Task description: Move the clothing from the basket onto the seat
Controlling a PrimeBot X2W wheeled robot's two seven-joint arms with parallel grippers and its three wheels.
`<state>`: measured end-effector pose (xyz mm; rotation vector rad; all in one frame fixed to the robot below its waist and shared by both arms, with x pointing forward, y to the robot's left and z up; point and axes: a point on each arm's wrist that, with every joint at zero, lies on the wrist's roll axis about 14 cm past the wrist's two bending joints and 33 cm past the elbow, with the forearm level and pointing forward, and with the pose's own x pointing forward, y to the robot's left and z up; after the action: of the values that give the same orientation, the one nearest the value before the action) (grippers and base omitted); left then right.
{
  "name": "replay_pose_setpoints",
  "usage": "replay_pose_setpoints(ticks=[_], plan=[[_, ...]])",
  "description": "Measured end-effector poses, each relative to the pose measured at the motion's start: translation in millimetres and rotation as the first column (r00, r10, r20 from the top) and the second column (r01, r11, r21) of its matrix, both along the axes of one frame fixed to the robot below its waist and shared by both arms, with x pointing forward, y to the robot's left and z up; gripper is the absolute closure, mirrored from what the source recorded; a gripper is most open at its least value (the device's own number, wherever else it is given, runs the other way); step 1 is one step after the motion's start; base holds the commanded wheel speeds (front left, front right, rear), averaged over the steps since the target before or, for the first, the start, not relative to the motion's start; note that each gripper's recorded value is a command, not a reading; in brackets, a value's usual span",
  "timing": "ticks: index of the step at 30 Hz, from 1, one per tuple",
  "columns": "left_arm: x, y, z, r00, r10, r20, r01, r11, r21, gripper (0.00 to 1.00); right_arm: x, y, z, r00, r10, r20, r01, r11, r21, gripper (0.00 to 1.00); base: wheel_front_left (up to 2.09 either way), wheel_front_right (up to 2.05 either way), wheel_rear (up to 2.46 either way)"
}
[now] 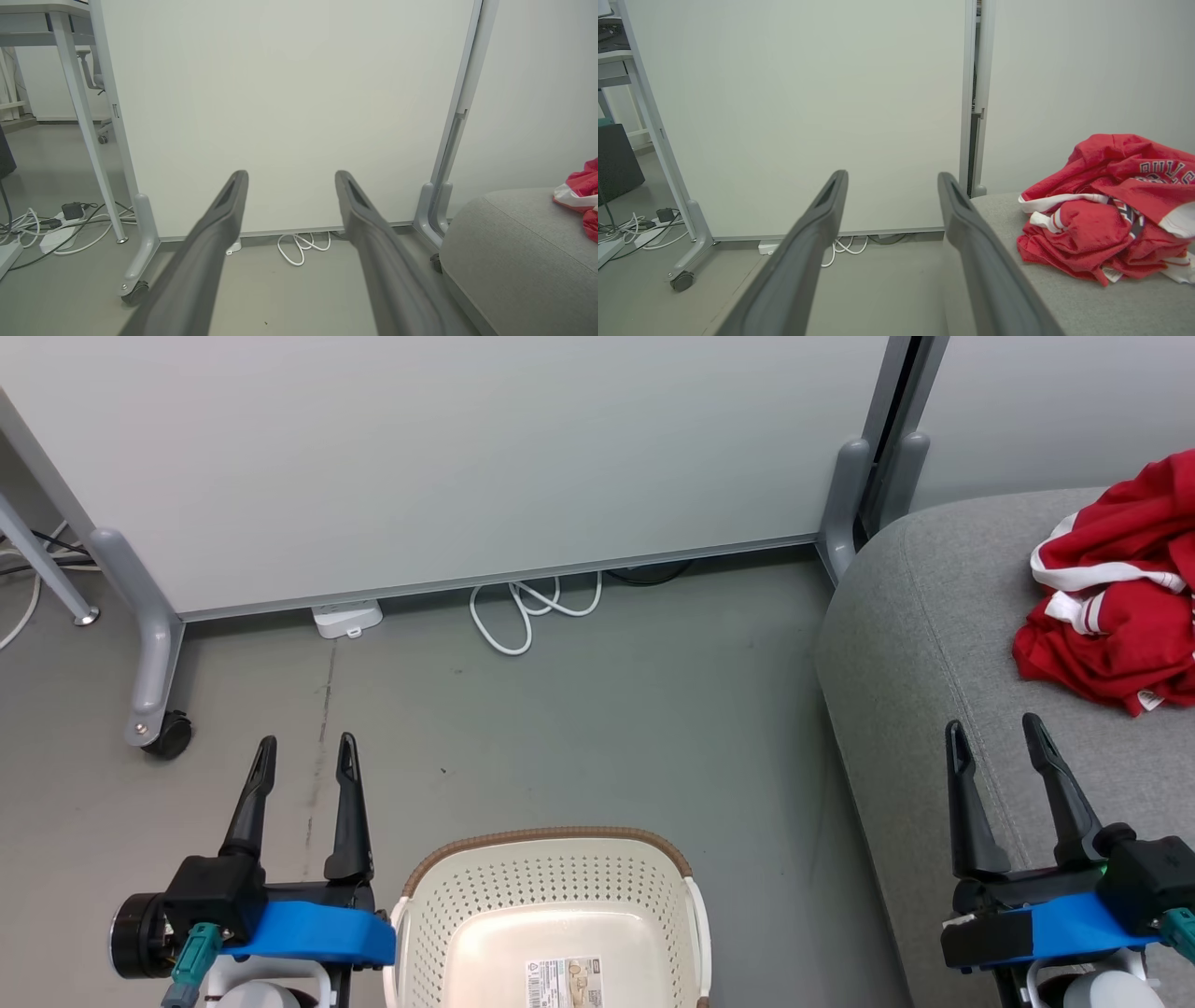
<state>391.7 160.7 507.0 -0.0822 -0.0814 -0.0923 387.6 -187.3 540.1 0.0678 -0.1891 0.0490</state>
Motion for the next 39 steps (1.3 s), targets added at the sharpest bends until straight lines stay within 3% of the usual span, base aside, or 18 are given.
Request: replay_pose_setpoints(ticks=[11, 12, 18, 25, 39], plan=[[-2, 3, -3, 1.0, 0.006, -0.008, -0.006, 1.0, 0.012, 0.0, 0, 1, -2, 1.0, 0.002, -0.006, -0.002, 1.0, 0.007, 0.0, 0.0, 0.0, 0.0], [-2, 3, -4, 1.0, 0.006, -0.01, -0.006, 1.0, 0.011, 1.0, -1, 1, -2, 1.0, 0.002, -0.007, -0.002, 1.0, 0.007, 1.0, 0.0, 0.0, 0.0], [-15, 5, -34, 0.994, 0.013, -0.112, -0.012, 1.0, 0.002, 1.0, -5, 1, -25, 0.997, 0.0, -0.083, 0.002, 1.0, 0.02, 1.0, 0.0, 0.0, 0.0], [-15, 12, -39, 0.987, 0.039, -0.157, -0.06, 0.99, -0.126, 1.0, -6, -5, -32, 0.993, -0.008, -0.119, 0.026, 0.988, 0.153, 1.0, 0.0, 0.0, 0.0], [-15, 22, -40, 0.978, 0.056, -0.2, -0.127, 0.923, -0.364, 1.0, -7, -12, -40, 0.986, -0.001, -0.165, 0.067, 0.917, 0.392, 1.0, 0.0, 0.0, 0.0]])
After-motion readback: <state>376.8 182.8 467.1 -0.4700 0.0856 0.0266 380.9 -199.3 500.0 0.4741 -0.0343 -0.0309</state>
